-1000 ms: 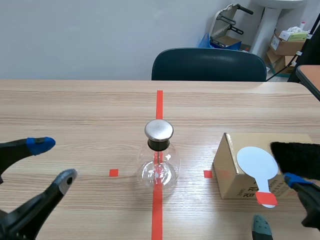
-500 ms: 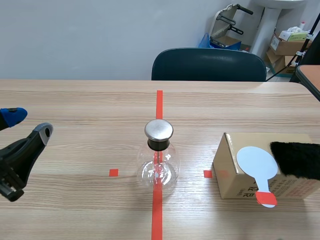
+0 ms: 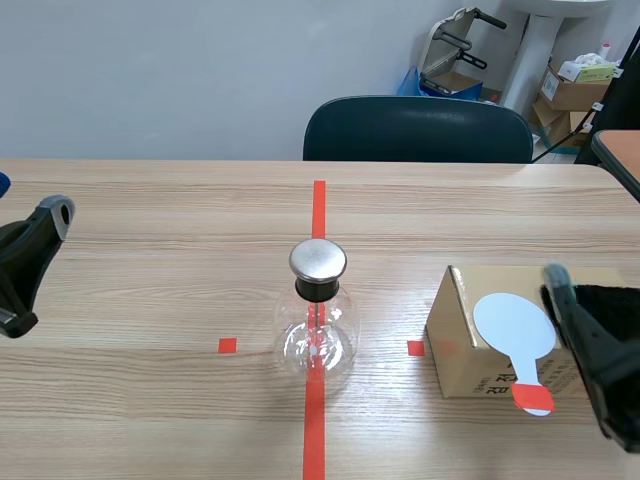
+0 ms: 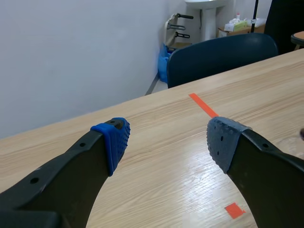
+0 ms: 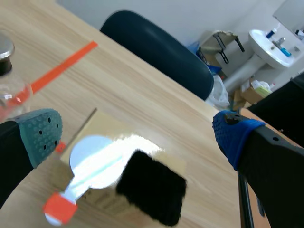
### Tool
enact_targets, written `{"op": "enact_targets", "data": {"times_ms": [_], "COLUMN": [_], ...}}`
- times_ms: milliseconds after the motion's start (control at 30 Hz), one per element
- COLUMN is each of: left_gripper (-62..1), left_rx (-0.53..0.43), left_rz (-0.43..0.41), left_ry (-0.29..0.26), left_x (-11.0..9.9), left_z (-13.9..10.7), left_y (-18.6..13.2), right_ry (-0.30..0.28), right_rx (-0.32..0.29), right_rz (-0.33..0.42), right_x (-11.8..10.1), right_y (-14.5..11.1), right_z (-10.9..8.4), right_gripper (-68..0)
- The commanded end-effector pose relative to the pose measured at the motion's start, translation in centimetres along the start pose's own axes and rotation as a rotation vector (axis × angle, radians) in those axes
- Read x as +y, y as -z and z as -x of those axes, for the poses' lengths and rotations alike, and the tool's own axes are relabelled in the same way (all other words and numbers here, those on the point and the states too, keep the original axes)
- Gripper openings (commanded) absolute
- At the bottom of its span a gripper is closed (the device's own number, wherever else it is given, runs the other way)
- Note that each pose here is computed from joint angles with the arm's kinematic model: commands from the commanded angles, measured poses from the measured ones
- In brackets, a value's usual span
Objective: Do the electroscope experiment
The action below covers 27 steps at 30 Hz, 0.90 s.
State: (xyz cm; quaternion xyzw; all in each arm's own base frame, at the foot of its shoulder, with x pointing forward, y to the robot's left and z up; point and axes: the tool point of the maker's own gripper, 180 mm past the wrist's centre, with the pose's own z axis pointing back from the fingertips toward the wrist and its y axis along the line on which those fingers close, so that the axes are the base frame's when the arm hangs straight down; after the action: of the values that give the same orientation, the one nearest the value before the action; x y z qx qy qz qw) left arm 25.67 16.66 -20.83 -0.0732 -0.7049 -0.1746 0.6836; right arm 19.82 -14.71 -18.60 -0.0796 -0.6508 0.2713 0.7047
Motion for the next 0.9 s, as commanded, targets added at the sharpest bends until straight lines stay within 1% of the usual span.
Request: {"op": "enact_targets", "data": {"times_ms": [0, 133, 200, 267, 333, 433, 500, 567, 633, 733, 867], "left_gripper": [-23.4, -23.4, -23.4, -23.4, -23.4, -23.4, -23.4, -23.4, -23.4, -23.4, -23.4], "left_rx": [-0.01, 0.022, 0.043, 0.063, 0.088, 0.107, 0.115, 0.109, 0.086, 0.044, 0.039], "left_rz": [0.019, 0.038, 0.049, 0.062, 0.069, 0.074, 0.076, 0.077, 0.082, 0.094, 0.1], "left_ry": [-0.005, 0.01, 0.008, 0.001, -0.011, -0.023, -0.03, -0.037, -0.047, -0.063, -0.073], "left_x": [-0.7, -1.6, -2.1, -2.7, -3.1, -3.5, -3.6, -3.8, -4.1, -4.6, -4.8], "left_z": [-0.8, -0.8, -0.5, -0.2, 0.2, 0.7, 0.9, 0.8, 0.2, -0.8, -1.1], "left_y": [-0.4, -1.6, -2.2, -2.7, -3.3, -4.0, -4.4, -4.8, -5.2, -5.4, -5.5], "right_ry": [0.013, 0.044, 0.067, 0.08, 0.085, 0.098, 0.102, 0.107, 0.117, 0.131, 0.147], "right_rx": [-0.024, -0.002, 0.0, -0.02, -0.054, -0.092, -0.116, -0.139, -0.17, -0.174, -0.172], "right_rz": [-0.005, -0.072, -0.086, -0.104, -0.126, -0.13, -0.159, -0.19, -0.202, -0.218, -0.233], "right_x": [-0.2, 0.5, 0.5, 0.7, 0.9, 1.0, 1.6, 2.3, 2.6, 3.2, 3.8], "right_y": [0.7, 2.1, 2.7, 3.2, 3.6, 4.1, 4.3, 4.4, 4.3, 4.3, 4.3], "right_z": [-0.8, -1.0, -1.2, -1.8, -2.6, -3.5, -4.1, -4.5, -5.0, -5.2, -5.1], "right_gripper": [0.4, 0.4, 0.4, 0.4, 0.4, 0.4, 0.4, 0.4, 0.4, 0.4, 0.4]}}
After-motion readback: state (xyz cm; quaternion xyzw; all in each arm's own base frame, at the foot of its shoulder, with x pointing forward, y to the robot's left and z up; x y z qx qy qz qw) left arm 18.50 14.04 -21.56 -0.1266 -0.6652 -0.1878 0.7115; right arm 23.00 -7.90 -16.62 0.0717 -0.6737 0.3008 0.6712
